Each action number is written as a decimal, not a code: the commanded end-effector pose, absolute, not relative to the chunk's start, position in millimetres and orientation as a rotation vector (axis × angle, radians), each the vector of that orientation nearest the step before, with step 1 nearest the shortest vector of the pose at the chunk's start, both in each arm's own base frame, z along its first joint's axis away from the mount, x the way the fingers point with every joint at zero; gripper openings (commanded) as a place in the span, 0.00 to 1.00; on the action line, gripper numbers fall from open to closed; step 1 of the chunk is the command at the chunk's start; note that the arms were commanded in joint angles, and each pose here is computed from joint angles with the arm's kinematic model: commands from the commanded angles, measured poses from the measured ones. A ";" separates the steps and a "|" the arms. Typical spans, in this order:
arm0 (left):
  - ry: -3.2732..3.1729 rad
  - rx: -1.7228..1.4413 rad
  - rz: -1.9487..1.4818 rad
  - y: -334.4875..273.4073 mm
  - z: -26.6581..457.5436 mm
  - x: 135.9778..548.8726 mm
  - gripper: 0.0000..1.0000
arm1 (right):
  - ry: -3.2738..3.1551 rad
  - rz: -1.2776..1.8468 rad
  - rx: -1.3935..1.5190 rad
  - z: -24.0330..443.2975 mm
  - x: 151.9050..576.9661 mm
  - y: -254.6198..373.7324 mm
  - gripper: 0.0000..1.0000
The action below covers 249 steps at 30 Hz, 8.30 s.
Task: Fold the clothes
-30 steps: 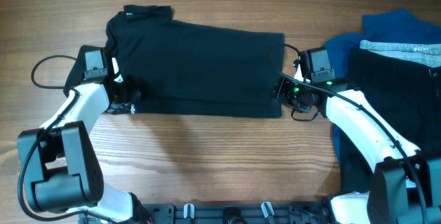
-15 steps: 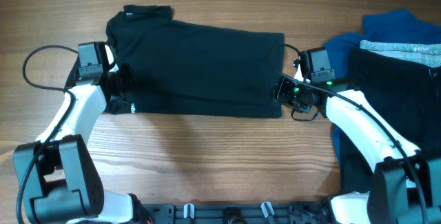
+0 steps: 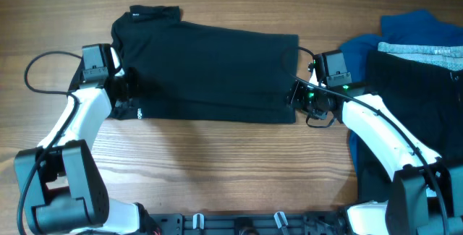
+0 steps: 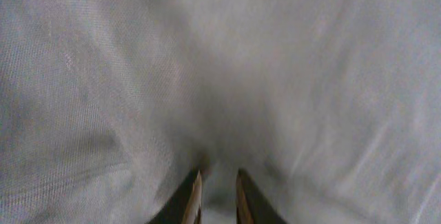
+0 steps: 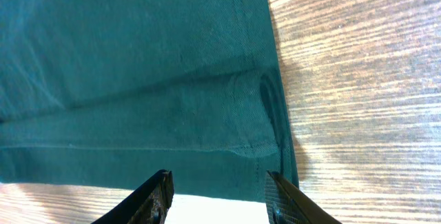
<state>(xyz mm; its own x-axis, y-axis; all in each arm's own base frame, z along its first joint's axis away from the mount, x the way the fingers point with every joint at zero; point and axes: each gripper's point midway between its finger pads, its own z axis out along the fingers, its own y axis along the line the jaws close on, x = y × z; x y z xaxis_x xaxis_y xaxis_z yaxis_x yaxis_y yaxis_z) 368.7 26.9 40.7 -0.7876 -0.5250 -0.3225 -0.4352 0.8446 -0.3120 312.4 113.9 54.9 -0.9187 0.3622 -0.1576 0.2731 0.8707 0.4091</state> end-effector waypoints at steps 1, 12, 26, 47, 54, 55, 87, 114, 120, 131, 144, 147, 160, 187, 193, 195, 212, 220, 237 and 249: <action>2.719 -0.748 -0.238 29.3 32.8 346.0 0.16 | 2.831 0.540 0.499 48.8 310.5 110.9 0.48; 2.771 -0.774 -0.194 32.7 6.2 339.7 0.43 | 2.833 0.508 0.506 47.4 310.0 107.1 0.48; 2.584 -0.697 -0.272 33.5 52.5 386.7 0.04 | 2.829 0.505 0.505 47.6 310.9 106.8 0.48; 2.630 -0.713 -0.273 32.2 39.3 382.3 0.59 | 2.911 0.546 0.468 8.1 309.2 116.2 0.43; 2.708 -0.740 -0.247 31.5 31.8 363.3 0.61 | 2.892 0.620 0.339 8.2 315.5 126.4 0.23; 2.708 -0.740 -0.247 31.5 31.8 363.2 0.61 | 2.890 0.648 0.316 10.5 314.8 129.5 0.21; 2.730 -0.745 -0.263 28.6 30.3 358.4 0.43 | 2.820 0.604 0.508 11.2 328.8 117.9 0.34; 2.725 -0.743 -0.263 28.5 30.7 359.6 0.49 | 2.875 0.789 0.401 4.3 319.3 134.0 0.04; 2.726 -0.744 -0.263 28.5 30.6 359.3 0.50 | 2.804 0.739 0.471 -7.3 342.6 129.0 0.04; 2.726 -0.743 -0.263 28.5 30.6 359.3 0.55 | 2.512 0.865 0.419 32.5 400.6 139.9 0.04; 2.635 -0.716 -0.189 40.6 132.9 345.3 0.67 | 2.630 0.763 0.347 115.3 316.8 107.8 0.45; 2.735 -0.956 -0.097 68.4 110.1 308.7 0.66 | 2.831 0.715 0.443 79.5 287.0 102.8 0.44; 2.689 -1.332 -0.218 114.2 83.6 269.2 0.68 | 3.072 0.778 0.477 -12.8 280.6 121.1 0.29; 2.612 -1.414 -0.064 138.5 -22.2 271.7 0.04 | 3.141 0.591 0.529 -7.0 265.1 93.1 0.04; 2.606 -1.618 -0.119 142.2 -14.2 236.0 0.04 | 3.169 0.560 0.577 36.3 233.3 82.5 0.04; 2.649 -1.656 -0.118 134.1 -11.3 222.7 0.04 | 3.204 0.532 0.595 40.6 221.7 79.4 0.05; 2.657 -1.353 -0.200 115.4 89.5 267.0 0.33 | 3.017 0.577 0.414 69.2 278.5 83.6 0.62; 2.857 -1.004 -0.225 29.4 64.0 281.9 0.04 | 2.986 0.582 0.421 70.3 285.9 84.1 0.69; 2.767 -1.123 0.085 89.4 88.1 275.9 0.15 | 2.977 0.545 0.412 69.0 288.8 80.1 0.75; 2.901 -0.853 -0.246 17.5 11.4 258.5 0.04 | 3.002 0.541 0.433 68.0 282.6 79.7 0.76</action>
